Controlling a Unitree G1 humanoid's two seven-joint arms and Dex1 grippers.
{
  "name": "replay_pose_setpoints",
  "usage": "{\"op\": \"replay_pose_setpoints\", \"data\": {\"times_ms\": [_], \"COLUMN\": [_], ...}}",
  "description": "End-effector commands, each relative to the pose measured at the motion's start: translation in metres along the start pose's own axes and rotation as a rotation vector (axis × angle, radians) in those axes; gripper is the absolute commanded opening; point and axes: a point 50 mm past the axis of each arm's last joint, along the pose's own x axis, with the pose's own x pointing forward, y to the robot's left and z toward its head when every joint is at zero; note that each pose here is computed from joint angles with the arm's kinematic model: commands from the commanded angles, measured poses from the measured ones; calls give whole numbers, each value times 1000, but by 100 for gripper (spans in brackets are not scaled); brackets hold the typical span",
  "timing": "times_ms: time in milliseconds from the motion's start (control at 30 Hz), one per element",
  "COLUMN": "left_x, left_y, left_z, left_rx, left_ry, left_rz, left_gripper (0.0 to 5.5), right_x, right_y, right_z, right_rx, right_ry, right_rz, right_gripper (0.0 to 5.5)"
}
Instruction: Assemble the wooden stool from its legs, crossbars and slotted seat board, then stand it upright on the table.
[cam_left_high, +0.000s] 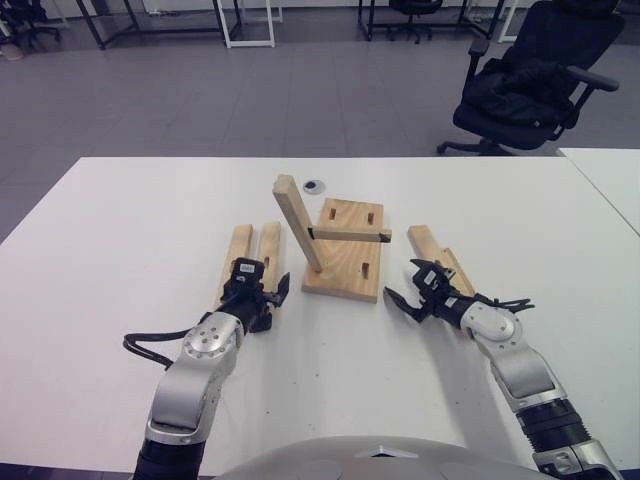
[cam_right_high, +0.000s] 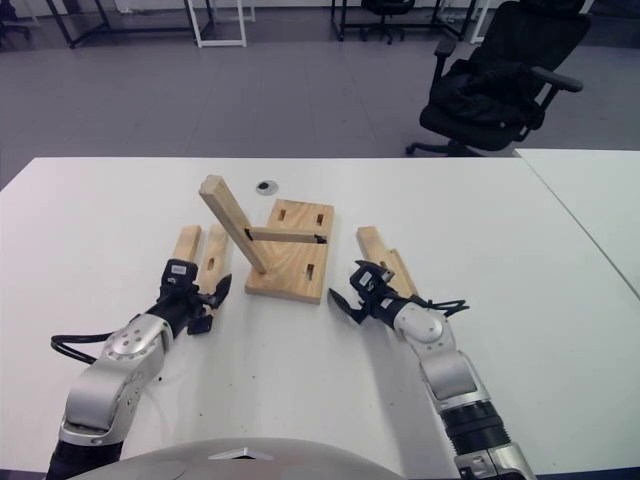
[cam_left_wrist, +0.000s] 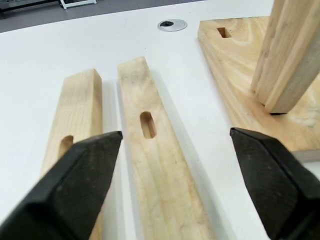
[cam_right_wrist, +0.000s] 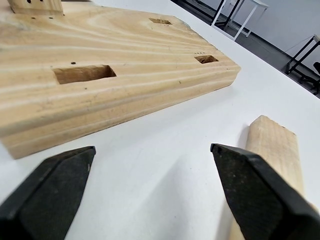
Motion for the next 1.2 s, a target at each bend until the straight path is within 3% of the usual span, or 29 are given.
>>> {"op": "replay_pose_setpoints", "data": {"times_ms": [33,167,500,567,700,800,933,1067,1200], "left_x": [2,0,-2,0,-3,-10,-22,-35,-36], "left_y": [1,8,11,11,13,21,49,54,37], "left_z": [-13,-24,-24,-16,28,72,138,191,211], "left_rx": [17,27,49,19,-58,-46,190,399,524], "left_ry": [86,153,126,65,-145,-321,-538,-690,-743], "left_rz": [29,64,46,44,62,72,14,-132,-283], "left_gripper": [397,397,235,207,207,207,207,207,207], "right_x": [4,6,8,4,-9,-18,-16,-14,-18], "right_y": [6,10,11,-1,-56,-102,-138,-110,-88], "right_z": [-4,-5,-4,-5,13,49,139,211,245], "right_rx": [7,16,52,79,213,301,514,714,914], "right_ry": [25,24,13,11,-86,-239,-594,-842,-956], "right_rz": [15,18,-23,-77,-263,-336,-198,179,433], "right_gripper": [431,431,431,431,431,431,431,431,431]}}
